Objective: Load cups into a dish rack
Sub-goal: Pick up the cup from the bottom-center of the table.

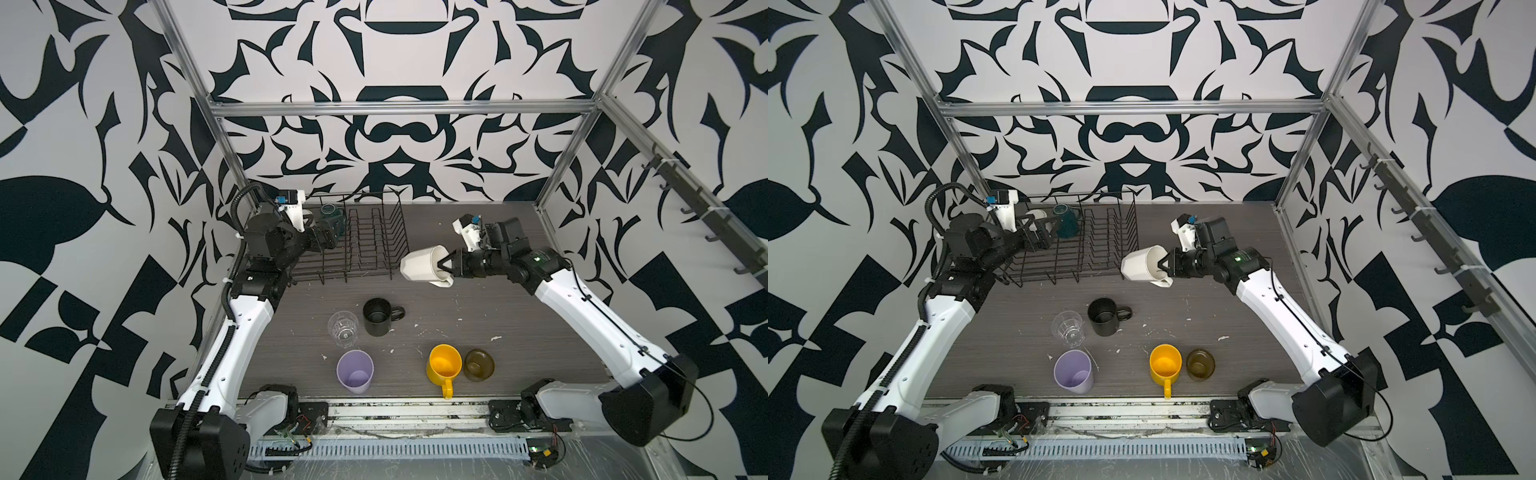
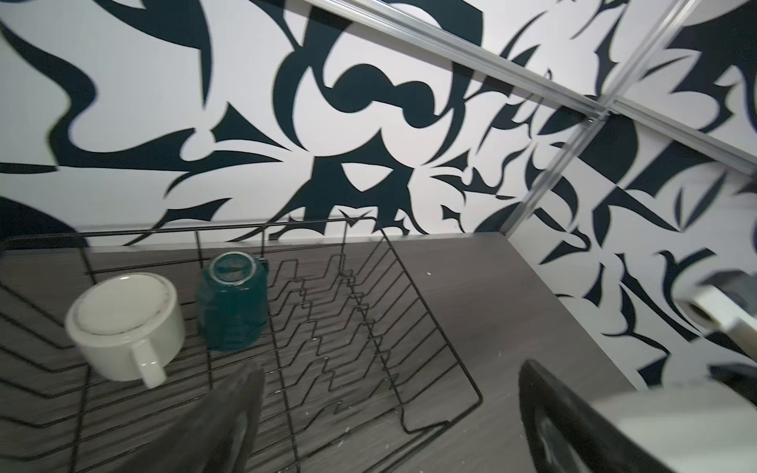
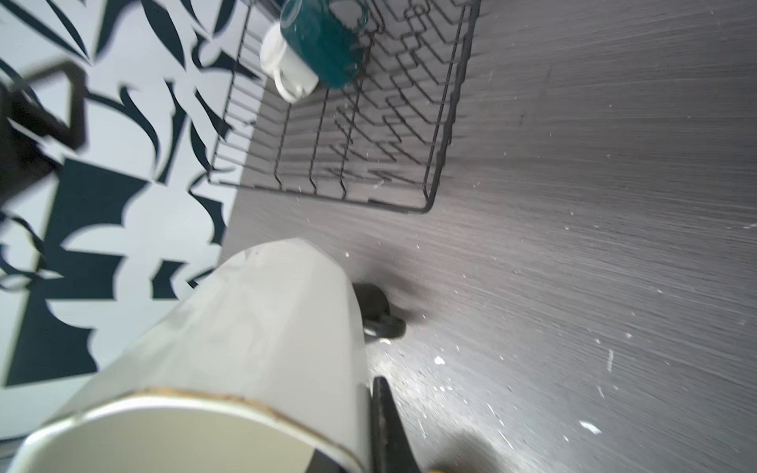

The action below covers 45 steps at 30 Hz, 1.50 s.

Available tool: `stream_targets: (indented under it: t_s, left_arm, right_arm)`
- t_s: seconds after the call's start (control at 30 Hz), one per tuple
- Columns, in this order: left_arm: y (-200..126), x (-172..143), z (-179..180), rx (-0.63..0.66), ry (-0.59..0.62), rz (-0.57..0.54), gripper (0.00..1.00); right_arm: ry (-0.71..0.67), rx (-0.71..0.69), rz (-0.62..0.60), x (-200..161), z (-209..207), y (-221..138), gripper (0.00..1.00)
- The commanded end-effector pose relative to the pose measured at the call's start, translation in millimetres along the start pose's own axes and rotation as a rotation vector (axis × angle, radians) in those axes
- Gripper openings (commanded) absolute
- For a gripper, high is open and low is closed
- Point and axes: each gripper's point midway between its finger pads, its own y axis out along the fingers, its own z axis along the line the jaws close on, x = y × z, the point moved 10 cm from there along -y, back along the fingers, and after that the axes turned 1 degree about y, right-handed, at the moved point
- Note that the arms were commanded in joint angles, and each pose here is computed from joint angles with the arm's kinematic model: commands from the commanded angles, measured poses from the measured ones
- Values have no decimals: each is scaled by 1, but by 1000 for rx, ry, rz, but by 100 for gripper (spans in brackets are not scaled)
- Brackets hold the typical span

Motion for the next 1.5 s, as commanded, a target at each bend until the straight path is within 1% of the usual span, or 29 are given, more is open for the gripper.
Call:
stream_targets:
  t_s: [0.0,0.07,0.2,0.37,0.63,0.87,1.27,1.47]
  left_arm:
    - [-8,4,-18,-227,21,-64,100]
    - [-9,-2,-23,-321,58,-85,99]
    - [-11,-14,-33,-411,145,-140,99]
    - [-7,-30,-50,-542,255,-135,100]
    - [3,-38,-63,-716,284,-117,99]
    - [10,-43,-71,-778,297,-110,99]
    - [16,-43,-75,-806,298,-106,99]
    - [15,-42,-78,-843,300,-100,99]
  right_arm:
    - [-22,236,-141,30,23,-21,0]
    - [-18,257,-153,34,22,-23,0]
    - [-17,284,-155,38,22,-23,0]
    - [-16,320,-160,43,24,-22,0]
    - [-66,404,-157,49,36,-27,0]
    - [-96,494,-140,50,47,-26,0]
    - [-177,598,-78,41,72,-15,0]
    - [-198,635,-43,32,79,-9,0]
